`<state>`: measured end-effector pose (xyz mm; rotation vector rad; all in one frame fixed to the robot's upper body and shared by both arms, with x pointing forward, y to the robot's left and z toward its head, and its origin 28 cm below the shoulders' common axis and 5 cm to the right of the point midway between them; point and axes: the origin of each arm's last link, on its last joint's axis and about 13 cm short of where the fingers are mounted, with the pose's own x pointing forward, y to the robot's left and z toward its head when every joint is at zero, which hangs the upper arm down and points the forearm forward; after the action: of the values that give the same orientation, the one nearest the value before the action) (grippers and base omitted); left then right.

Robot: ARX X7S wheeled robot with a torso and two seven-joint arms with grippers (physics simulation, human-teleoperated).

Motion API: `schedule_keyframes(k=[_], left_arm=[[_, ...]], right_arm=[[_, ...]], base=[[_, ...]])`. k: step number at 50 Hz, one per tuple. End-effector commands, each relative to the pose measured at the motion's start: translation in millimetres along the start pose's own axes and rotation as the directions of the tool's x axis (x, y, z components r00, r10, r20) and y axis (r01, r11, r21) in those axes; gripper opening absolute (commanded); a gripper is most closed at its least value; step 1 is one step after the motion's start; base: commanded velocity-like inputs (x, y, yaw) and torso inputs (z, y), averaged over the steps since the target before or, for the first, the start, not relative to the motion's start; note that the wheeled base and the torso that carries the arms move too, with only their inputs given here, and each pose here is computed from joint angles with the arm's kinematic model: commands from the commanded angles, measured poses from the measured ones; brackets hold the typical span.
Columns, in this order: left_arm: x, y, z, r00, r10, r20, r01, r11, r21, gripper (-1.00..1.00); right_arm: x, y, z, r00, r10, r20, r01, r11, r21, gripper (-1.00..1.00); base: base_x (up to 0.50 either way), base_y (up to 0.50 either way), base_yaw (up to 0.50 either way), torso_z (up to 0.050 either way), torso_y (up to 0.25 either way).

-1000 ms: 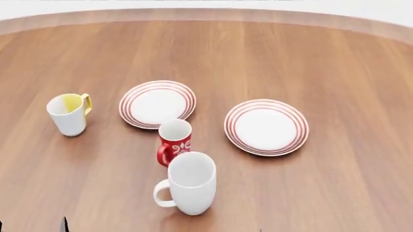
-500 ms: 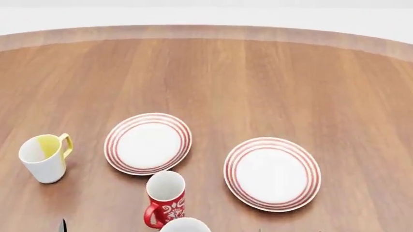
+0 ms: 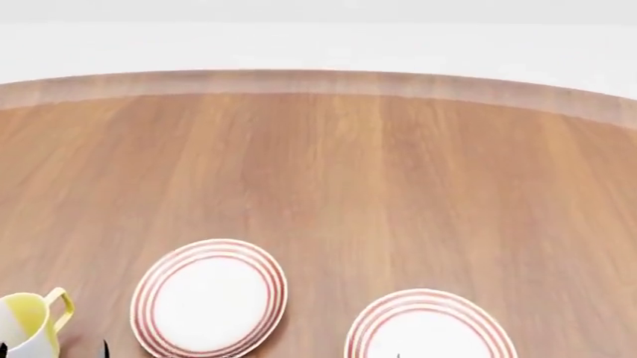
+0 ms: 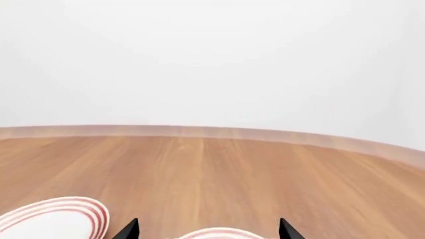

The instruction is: Put the white mug on the left plate.

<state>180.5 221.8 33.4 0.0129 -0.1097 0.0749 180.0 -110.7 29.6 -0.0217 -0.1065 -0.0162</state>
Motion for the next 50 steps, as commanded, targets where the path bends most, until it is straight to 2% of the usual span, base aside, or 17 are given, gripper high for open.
schedule_keyframes(k=[1, 6, 11, 15, 16, 18, 20, 25, 30, 35, 37, 38, 42, 43, 46, 47, 50], left_arm=[[-1.8, -0.8, 0.8, 1.000, -0.017, 0.009, 0.017, 1.000, -0.002, 1.00], [-2.1, -1.0, -0.8, 1.000, -0.024, 0.007, 0.024, 1.000, 0.003, 1.00], [-8.4, -1.5, 2.4, 0.985, -0.169, 0.016, 0.170, 0.985, -0.041, 1.00], [-18.2, 8.5, 1.1, 0.963, -0.268, 0.040, 0.268, 0.963, -0.010, 1.00], [-23.8, 13.5, 2.4, 0.944, -0.326, 0.054, 0.326, 0.945, 0.009, 1.00], [-27.6, 18.4, 4.9, 0.931, -0.363, 0.044, 0.363, 0.932, 0.015, 1.00], [-30.5, 24.6, 6.4, 0.923, -0.383, 0.032, 0.381, 0.923, 0.061, 1.00], [-50.8, 38.4, 12.5, 0.878, -0.474, 0.059, 0.477, 0.879, -0.032, 1.00], [-69.9, 47.3, -0.2, 0.847, -0.526, 0.073, 0.529, 0.848, -0.027, 1.00], [-80.7, 56.2, -1.8, 0.847, -0.528, 0.063, 0.530, 0.848, -0.016, 1.00], [-85.6, 57.6, 1.1, 0.826, -0.558, 0.086, 0.561, 0.827, -0.022, 1.00], [-91.9, 58.9, 2.4, 0.801, -0.591, 0.102, 0.596, 0.803, -0.029, 1.00], [-102.5, 61.4, 9.1, 0.784, -0.608, 0.125, 0.615, 0.788, -0.031, 1.00], [-113.0, 64.4, 10.4, 0.773, -0.623, 0.117, 0.630, 0.776, -0.028, 1.00], [-119.6, 65.7, 8.5, 0.769, -0.634, 0.086, 0.637, 0.771, -0.016, 1.00], [-147.3, 71.6, 1.5, 0.719, -0.695, -0.026, 0.695, 0.716, 0.063, 1.00], [-147.1, 71.3, 1.0, 0.716, -0.696, -0.041, 0.697, 0.713, 0.074, 1.00]], right_arm=[[-0.4, 0.6, 0.3, 1.000, 0.005, -0.002, -0.005, 1.000, 0.000, 1.00], [2.5, -0.8, -4.4, 0.999, -0.025, -0.029, 0.024, 0.999, -0.026, 1.00], [-0.2, 1.5, -2.3, 1.000, -0.005, -0.012, 0.004, 1.000, -0.028, 1.00], [-1.3, -1.6, -1.5, 1.000, -0.018, -0.007, 0.018, 1.000, -0.019, 1.00], [-1.5, -1.7, -1.3, 1.000, -0.018, -0.006, 0.018, 1.000, -0.019, 1.00], [-1.4, -1.7, -1.9, 1.000, -0.017, -0.006, 0.017, 1.000, -0.018, 1.00], [-2.1, -1.2, -1.4, 1.000, -0.011, -0.004, 0.011, 1.000, -0.016, 1.00], [-2.0, -1.0, -0.9, 1.000, -0.007, -0.005, 0.007, 1.000, -0.011, 1.00], [-3.0, -1.1, -1.6, 1.000, 0.001, -0.006, -0.001, 1.000, -0.008, 1.00], [-2.9, -1.8, -1.2, 1.000, -0.002, -0.006, 0.002, 1.000, -0.007, 1.00], [-2.3, -0.8, -2.1, 1.000, 0.002, -0.007, -0.002, 1.000, -0.010, 1.00], [-2.4, -0.1, -2.0, 1.000, 0.005, -0.008, -0.005, 1.000, -0.013, 1.00], [-2.7, 0.4, -1.7, 1.000, 0.011, -0.009, -0.011, 1.000, -0.015, 1.00], [-3.1, -1.2, -1.4, 1.000, 0.004, -0.007, -0.004, 1.000, -0.012, 1.00], [-3.3, -0.7, -1.2, 1.000, 0.004, -0.007, -0.005, 1.000, -0.013, 1.00], [-2.0, -1.1, -2.5, 1.000, 0.001, -0.010, -0.001, 1.000, -0.014, 1.00], [-1.6, -1.1, -3.0, 1.000, 0.001, -0.011, -0.001, 1.000, -0.013, 1.00]], base=[[0.48, 0.00, 0.00, 0.000, 0.000], [0.48, 0.00, 0.00, 0.000, 0.000], [0.00, 0.00, 0.00, 0.000, 0.000], [0.00, 0.00, 0.00, 0.000, 0.000], [0.00, 0.00, 0.00, 0.000, 0.000], [0.00, 0.00, 0.00, 0.000, 0.000], [0.00, 0.00, 0.00, 0.000, 0.000], [0.00, 0.00, 0.00, 0.000, 0.000], [0.00, 0.00, 0.00, 0.000, 0.000], [0.00, 0.00, 0.00, 0.000, 0.000], [0.00, 0.00, 0.00, 0.000, 0.000], [0.00, 0.00, 0.00, 0.000, 0.000], [0.00, 0.00, 0.00, 0.000, 0.000], [0.00, 0.00, 0.00, 0.000, 0.000], [0.00, 0.00, 0.00, 0.000, 0.000], [0.00, 0.00, 0.00, 0.000, 0.000], [0.00, 0.00, 0.00, 0.000, 0.000]])
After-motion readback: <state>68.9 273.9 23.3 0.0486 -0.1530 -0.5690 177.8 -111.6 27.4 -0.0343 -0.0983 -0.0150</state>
